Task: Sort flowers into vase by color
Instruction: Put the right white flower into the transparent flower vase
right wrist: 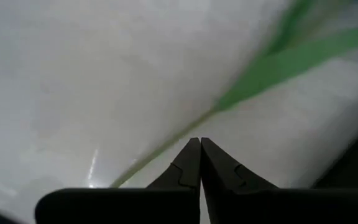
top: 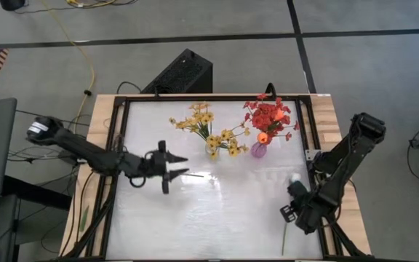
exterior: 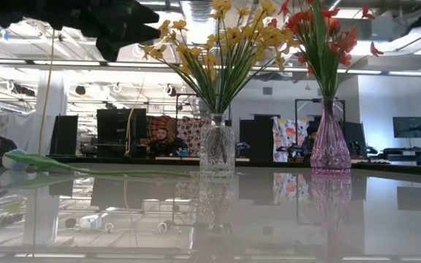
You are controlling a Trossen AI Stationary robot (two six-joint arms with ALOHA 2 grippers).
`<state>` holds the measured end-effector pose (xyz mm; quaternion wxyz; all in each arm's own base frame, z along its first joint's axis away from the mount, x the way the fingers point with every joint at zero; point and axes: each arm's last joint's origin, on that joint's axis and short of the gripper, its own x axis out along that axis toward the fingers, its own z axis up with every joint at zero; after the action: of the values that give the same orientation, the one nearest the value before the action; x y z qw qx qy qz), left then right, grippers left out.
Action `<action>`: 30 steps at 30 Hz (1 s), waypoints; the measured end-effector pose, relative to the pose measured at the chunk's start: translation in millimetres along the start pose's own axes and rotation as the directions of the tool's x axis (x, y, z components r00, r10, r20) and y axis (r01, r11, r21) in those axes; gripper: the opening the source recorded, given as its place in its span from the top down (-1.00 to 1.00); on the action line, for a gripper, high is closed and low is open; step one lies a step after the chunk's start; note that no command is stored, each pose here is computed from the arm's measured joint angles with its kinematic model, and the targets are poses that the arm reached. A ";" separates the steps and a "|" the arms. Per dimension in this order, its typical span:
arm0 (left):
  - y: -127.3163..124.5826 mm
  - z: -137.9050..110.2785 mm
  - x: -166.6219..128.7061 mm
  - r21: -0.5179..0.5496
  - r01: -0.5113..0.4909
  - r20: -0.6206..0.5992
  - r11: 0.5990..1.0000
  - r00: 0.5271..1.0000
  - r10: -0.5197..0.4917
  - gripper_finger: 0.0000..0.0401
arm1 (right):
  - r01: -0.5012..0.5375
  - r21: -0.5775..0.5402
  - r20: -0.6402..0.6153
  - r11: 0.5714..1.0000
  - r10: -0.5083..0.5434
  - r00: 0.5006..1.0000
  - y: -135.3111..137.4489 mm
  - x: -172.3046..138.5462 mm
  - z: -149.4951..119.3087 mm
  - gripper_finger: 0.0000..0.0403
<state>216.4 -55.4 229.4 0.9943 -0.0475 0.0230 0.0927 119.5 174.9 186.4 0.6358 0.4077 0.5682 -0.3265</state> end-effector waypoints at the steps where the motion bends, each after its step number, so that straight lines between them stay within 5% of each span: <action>1: -3.9 -4.2 2.1 0.023 0.011 0.003 1.000 1.000 -0.011 0.19 | 0.024 0.029 -0.001 0.999 -0.024 1.000 -1.3 0.3 1.3 0.81; 11: -11.0 -35.1 28.2 0.134 -0.010 -0.110 0.991 0.994 0.025 0.19 | 0.105 0.126 0.004 0.986 -0.106 0.994 -9.9 11.7 3.6 0.40; 20: -0.1 -35.3 39.2 0.129 -0.036 -0.115 0.991 0.992 0.051 0.19 | 0.094 0.134 0.004 0.986 -0.096 0.995 -2.5 23.2 -0.8 -0.12; 26: 3.3 -32.6 41.1 0.115 -0.035 -0.097 0.993 0.994 0.046 0.19 | 0.114 0.136 0.061 0.984 -0.123 0.990 2.8 40.6 -1.7 -0.11; 30: 3.5 -32.6 41.2 0.099 -0.038 -0.097 0.994 0.994 0.047 0.19 | 0.086 0.108 0.066 0.990 -0.094 0.993 9.2 45.7 -0.6 0.12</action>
<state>255.0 -47.8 194.4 0.9909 -0.0031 0.0777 0.1101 133.8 181.8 142.6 0.6179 0.4027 0.5452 -0.3986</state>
